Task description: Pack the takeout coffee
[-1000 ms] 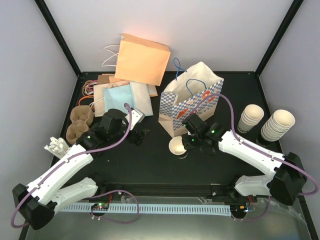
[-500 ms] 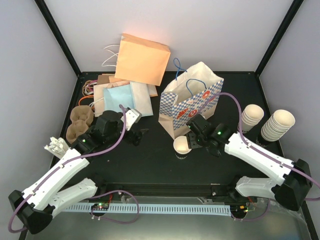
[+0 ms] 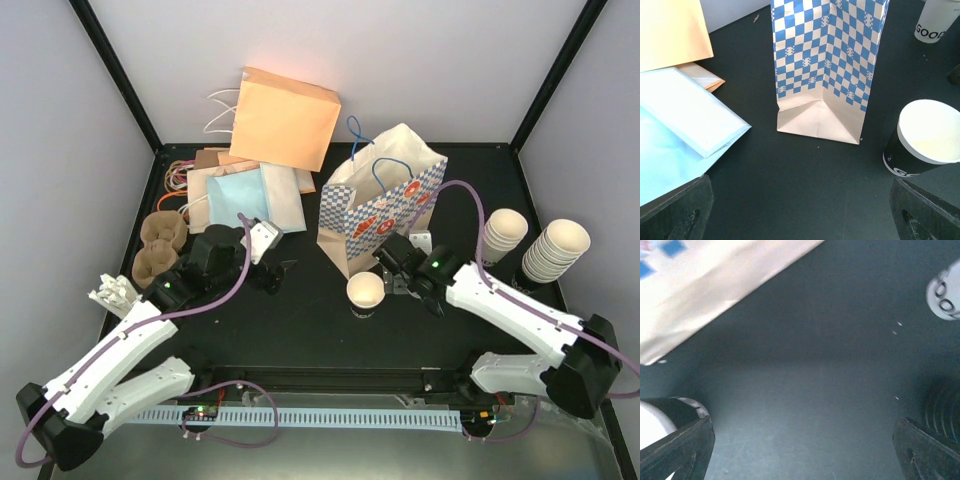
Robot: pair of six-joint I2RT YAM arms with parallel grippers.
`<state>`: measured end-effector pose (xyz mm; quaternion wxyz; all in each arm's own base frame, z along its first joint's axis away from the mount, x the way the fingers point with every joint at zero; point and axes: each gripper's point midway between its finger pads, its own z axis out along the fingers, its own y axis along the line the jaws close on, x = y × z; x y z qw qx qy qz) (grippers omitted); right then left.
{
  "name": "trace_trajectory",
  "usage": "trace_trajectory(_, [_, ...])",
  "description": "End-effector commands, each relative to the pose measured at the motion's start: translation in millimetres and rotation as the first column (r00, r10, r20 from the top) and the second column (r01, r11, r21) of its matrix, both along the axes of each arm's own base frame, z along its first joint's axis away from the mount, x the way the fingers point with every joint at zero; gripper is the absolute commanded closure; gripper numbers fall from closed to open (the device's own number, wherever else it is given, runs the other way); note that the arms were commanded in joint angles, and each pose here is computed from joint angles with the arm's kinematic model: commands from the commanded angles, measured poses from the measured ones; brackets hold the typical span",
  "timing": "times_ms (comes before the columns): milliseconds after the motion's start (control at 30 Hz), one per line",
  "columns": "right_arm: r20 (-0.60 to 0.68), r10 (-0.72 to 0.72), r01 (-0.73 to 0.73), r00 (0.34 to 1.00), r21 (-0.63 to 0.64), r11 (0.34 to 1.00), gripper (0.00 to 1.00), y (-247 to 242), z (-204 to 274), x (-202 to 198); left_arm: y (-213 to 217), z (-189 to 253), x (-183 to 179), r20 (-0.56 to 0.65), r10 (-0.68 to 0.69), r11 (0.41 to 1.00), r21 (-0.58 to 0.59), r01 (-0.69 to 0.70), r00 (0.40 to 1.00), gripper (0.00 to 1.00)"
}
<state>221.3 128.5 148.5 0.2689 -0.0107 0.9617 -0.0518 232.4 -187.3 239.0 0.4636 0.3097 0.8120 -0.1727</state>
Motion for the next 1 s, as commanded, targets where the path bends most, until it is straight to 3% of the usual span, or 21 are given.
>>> trace_trajectory(0, [0.009, -0.193, 0.193, 0.981, -0.135, 0.972, 0.0, -36.3, -4.3, 1.2, -1.9, 8.6, -0.7, 0.035, -0.009, 1.0, -0.018, 0.009, 0.999, 0.01])
trace_trajectory(167, [0.01, -0.476, 0.468, 0.88, -0.201, 0.861, 0.0, -87.1, -5.1, -5.2, -3.0, 7.0, -2.3, 0.035, -0.018, 1.0, -0.024, 0.018, 0.999, 0.01])
trace_trajectory(300, [0.042, -0.599, 0.6, 0.8, -0.074, 0.797, 0.0, -114.8, -3.4, -12.8, -5.0, 7.7, -3.6, 0.037, -0.029, 0.999, -0.031, 0.03, 0.999, 0.01])
trace_trajectory(433, [0.037, -0.75, 0.749, 0.66, 0.041, 0.661, 0.0, -157.0, -9.8, -23.3, -7.1, 8.0, -4.3, 0.036, -0.038, 0.999, -0.038, 0.04, 0.999, 0.01])
trace_trajectory(533, [0.025, -0.806, 0.801, 0.591, 0.098, 0.59, 0.0, -174.9, -8.4, -26.5, -8.4, 7.8, -6.0, 0.034, -0.048, 0.998, -0.043, 0.049, 0.998, 0.01])
trace_trajectory(733, [0.008, -0.88, 0.876, 0.475, 0.086, 0.474, 0.0, -206.0, -10.0, -39.8, -12.7, 8.7, -9.2, 0.038, -0.073, 0.995, -0.063, 0.075, 0.997, 0.01])
trace_trajectory(967, [-0.063, -0.887, 0.877, 0.457, 0.194, 0.439, 0.0, -210.1, -21.2, -39.3, -14.3, 5.4, -10.1, 0.026, -0.079, 0.995, -0.063, 0.081, 0.997, 0.01])
